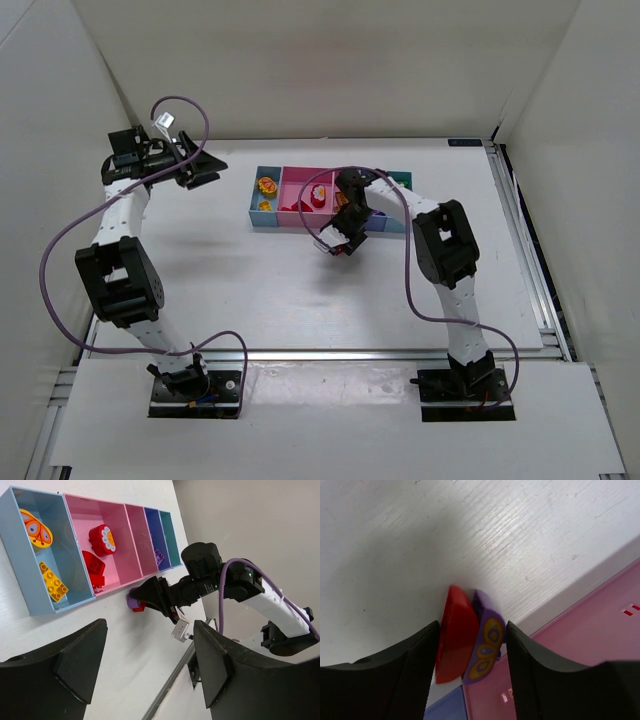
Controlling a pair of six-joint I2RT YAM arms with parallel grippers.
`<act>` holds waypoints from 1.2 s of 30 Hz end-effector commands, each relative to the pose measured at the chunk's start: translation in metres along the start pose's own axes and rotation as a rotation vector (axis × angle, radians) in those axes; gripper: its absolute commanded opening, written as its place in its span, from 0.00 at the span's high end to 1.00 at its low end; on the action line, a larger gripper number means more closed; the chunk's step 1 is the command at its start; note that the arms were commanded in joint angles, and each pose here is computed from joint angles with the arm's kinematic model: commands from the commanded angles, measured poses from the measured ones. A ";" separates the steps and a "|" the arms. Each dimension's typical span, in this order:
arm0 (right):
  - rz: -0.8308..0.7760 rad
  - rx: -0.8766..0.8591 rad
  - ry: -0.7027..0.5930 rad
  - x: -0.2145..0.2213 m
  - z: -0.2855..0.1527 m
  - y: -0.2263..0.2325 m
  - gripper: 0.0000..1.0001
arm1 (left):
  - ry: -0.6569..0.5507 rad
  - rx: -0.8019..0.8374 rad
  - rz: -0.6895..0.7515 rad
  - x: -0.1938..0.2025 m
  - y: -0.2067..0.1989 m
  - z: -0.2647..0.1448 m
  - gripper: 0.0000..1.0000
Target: Sort the legos into containers by color
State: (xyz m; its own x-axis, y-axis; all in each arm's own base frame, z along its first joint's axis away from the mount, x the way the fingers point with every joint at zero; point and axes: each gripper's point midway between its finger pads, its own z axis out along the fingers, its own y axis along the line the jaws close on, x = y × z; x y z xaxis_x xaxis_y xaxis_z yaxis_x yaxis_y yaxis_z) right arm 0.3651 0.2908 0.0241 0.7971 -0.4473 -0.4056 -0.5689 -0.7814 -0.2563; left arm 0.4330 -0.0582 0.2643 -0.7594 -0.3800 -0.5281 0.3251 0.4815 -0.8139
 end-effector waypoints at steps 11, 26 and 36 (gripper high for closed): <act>-0.069 -0.068 0.061 -0.004 0.011 -0.001 0.78 | 0.022 0.046 0.175 0.018 -0.043 -0.002 0.20; 0.065 0.392 -0.104 -0.139 -0.077 -0.059 1.00 | 0.056 0.099 0.135 0.091 -0.069 -0.025 0.17; 0.472 0.494 -0.159 -0.150 -0.130 -0.071 1.00 | 0.052 0.102 0.152 0.085 -0.073 -0.025 0.20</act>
State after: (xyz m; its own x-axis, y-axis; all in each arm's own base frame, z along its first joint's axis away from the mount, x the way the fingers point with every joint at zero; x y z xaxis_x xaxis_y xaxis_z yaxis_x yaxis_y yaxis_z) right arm 0.2849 0.3495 0.1807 0.6763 -0.4944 -0.5460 -0.7366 -0.4620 -0.4940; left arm 0.3351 -0.1027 0.2626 -0.7761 -0.2873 -0.5613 0.4107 0.4452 -0.7957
